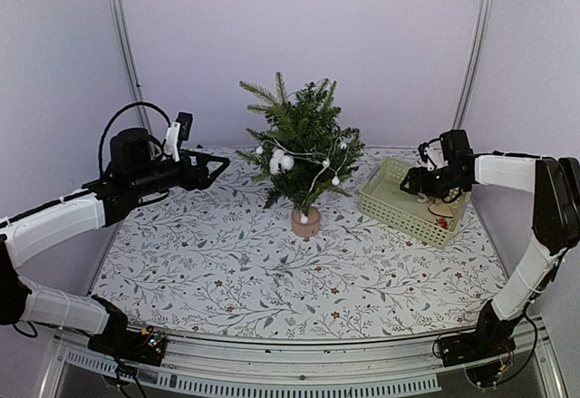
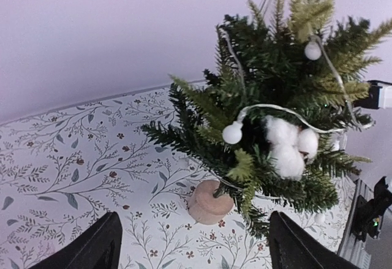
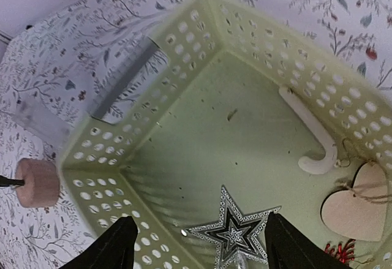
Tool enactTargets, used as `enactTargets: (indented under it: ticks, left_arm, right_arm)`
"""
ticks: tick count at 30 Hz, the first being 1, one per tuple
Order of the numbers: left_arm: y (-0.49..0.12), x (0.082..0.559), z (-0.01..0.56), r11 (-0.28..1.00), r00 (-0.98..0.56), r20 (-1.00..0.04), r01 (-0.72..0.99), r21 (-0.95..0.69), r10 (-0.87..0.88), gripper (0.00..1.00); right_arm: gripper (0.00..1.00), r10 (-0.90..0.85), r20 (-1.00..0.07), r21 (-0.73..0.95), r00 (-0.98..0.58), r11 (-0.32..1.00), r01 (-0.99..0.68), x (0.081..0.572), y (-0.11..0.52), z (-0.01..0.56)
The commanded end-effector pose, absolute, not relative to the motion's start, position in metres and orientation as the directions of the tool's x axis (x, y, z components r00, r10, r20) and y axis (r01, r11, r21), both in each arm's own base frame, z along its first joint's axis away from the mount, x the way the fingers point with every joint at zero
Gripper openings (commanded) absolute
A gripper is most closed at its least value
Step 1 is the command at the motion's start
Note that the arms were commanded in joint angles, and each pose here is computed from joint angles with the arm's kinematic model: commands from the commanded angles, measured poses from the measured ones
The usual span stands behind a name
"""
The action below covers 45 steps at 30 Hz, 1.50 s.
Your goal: Decorate the small christmas tree
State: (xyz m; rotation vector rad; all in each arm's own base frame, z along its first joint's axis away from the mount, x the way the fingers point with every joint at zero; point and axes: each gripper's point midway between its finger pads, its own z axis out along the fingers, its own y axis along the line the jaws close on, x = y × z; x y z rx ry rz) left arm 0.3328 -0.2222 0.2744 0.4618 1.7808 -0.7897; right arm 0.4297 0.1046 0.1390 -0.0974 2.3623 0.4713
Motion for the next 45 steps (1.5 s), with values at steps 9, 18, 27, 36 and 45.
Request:
enactTargets:
  ticks: [9, 18, 27, 36, 45]
  left_arm:
    - [-0.189, 0.370, 0.240, 0.745, -0.466, -0.850, 0.470, -0.474, -0.246, 0.80]
    - [-0.160, 0.365, 0.199, 0.823, -0.531, -0.793, 0.277, -0.496, -0.299, 0.78]
    - [-0.168, 0.345, 0.195, 0.794, -0.569, -0.789, 0.358, -0.491, -0.231, 0.79]
    - [-0.155, 0.325, 0.214, 0.789, -0.494, -0.838, 0.408, -0.460, -0.233, 0.79]
    - [-0.153, 0.327, 0.210, 0.788, -0.502, -0.830, 0.398, -0.470, -0.242, 0.78]
  right_arm:
    - [0.56, 0.015, -0.247, 0.310, -0.969, 0.949, -0.064, 0.374, 0.099, 0.036]
    - [0.55, -0.045, -0.101, 0.415, -0.994, 0.906, -0.083, 0.322, 0.125, 0.018]
    - [0.56, -0.084, -0.051, 0.526, -0.995, 0.845, -0.098, 0.270, 0.195, 0.042]
    - [0.54, -0.063, -0.111, 0.278, -0.992, 0.956, -0.092, 0.290, 0.159, 0.083]
    - [0.54, -0.002, 0.064, 0.116, -0.998, 0.993, 0.006, 0.243, 0.122, 0.045]
